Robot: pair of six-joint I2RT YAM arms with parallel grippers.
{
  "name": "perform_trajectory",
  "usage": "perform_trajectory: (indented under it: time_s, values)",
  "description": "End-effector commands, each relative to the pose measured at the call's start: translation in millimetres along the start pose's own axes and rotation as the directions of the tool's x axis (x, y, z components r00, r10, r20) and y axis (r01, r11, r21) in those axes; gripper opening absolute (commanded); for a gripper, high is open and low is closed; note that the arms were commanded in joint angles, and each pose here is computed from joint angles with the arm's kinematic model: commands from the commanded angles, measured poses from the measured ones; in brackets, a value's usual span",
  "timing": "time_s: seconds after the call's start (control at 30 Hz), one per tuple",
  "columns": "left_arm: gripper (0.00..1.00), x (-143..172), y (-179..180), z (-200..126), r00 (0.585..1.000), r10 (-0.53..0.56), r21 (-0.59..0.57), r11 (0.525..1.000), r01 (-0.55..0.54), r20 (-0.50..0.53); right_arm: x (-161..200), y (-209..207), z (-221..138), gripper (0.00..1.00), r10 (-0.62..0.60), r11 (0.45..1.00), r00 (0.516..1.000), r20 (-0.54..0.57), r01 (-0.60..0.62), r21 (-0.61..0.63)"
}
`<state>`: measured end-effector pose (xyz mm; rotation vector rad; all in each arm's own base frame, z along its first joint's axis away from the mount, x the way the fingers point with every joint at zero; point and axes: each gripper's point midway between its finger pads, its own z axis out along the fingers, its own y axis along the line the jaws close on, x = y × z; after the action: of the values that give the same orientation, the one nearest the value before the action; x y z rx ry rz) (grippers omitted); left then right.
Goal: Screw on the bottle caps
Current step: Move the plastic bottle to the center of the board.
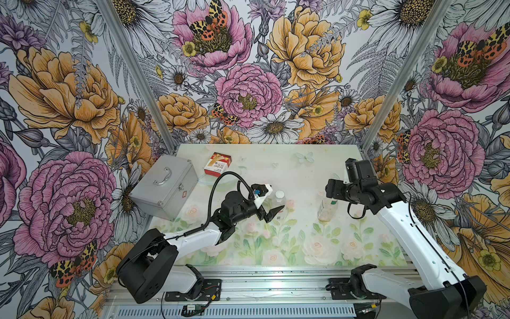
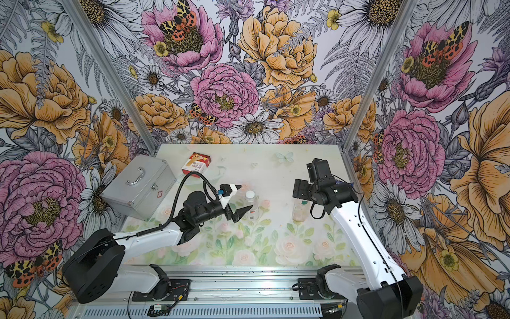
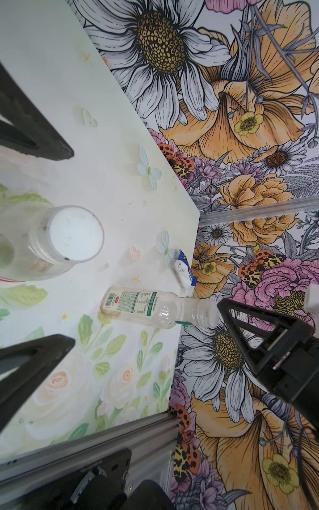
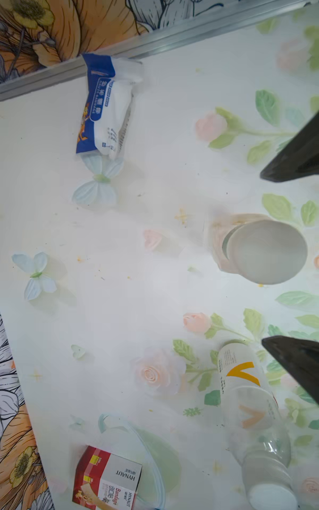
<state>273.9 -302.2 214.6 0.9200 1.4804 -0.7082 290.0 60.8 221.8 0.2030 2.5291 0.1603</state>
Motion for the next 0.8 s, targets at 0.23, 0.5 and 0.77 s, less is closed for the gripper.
perform_trajectory:
  time_s: [0.23,0.5,0.77]
  values:
    - [0.99,5,24,-36,0.998,0.012,-0.200,0.980,-0.024,-0.062,18,-10,31,0.63,-0.028,0.997,0.992,-0.121,0.036,0.065]
    - [0.99,8,47,-59,0.997,-0.015,-0.331,0.944,-0.014,-0.082,17,8,34,0.37,-0.049,0.999,0.987,-0.152,0.047,-0.016]
    - [0.99,29,102,-100,0.985,-0.149,-0.582,0.810,0.068,-0.092,23,66,25,0.34,-0.154,0.985,0.978,-0.140,0.141,-0.102]
